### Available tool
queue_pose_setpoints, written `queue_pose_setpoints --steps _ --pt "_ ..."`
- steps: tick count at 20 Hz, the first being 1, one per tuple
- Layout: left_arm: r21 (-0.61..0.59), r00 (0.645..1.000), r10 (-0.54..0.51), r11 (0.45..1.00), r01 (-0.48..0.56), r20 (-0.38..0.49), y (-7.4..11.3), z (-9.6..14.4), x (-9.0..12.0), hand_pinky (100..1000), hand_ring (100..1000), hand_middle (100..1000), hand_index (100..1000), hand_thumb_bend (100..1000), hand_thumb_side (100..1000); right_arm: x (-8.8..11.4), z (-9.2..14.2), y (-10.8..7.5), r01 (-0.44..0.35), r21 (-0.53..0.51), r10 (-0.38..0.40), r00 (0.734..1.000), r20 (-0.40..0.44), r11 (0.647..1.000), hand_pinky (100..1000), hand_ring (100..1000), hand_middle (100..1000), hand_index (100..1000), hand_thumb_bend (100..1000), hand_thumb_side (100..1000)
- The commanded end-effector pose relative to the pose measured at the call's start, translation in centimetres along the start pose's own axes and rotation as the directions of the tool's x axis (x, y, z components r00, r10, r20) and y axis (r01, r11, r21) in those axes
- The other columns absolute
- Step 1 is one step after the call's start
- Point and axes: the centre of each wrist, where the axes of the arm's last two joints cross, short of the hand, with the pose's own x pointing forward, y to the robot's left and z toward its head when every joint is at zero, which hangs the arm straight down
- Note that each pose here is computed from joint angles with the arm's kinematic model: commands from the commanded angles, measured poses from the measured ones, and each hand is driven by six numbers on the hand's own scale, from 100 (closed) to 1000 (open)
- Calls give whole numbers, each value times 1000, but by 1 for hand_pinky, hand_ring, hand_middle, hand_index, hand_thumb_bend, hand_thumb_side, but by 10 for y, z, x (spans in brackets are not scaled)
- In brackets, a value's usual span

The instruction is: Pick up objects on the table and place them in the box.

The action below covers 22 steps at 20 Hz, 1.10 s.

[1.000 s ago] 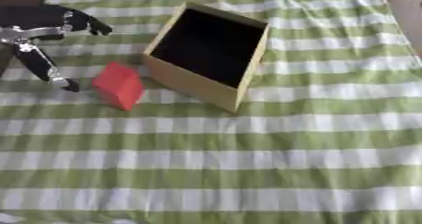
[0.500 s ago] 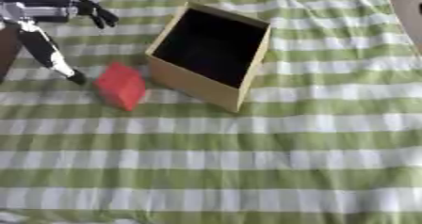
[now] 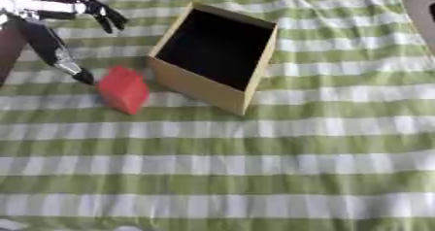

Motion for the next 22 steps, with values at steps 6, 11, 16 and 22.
queue_pose_setpoints --steps 6,11,16,22 --pt "-107 997 -70 992 73 33 -2 -3 -6 1000 825 838 961 721 431 8 -3 -2 3 -2 -3 1000 30 1000 890 732 727 881 100 595" --pt "-134 998 -65 989 67 17 -11 -10 -12 1000 825 835 961 720 438 8 -3 -2 8 -6 -8 999 32 1000 890 732 726 881 100 596" --pt "-157 997 -71 985 71 8 -18 -14 -17 1000 822 828 951 724 439 8 -3 -2 10 -9 -10 999 31 1000 891 731 726 882 100 597" --pt "-177 997 -71 982 73 17 -26 -21 -18 1000 819 829 954 714 446 7 -3 -2 14 -16 -13 999 29 1000 891 731 727 883 100 598"
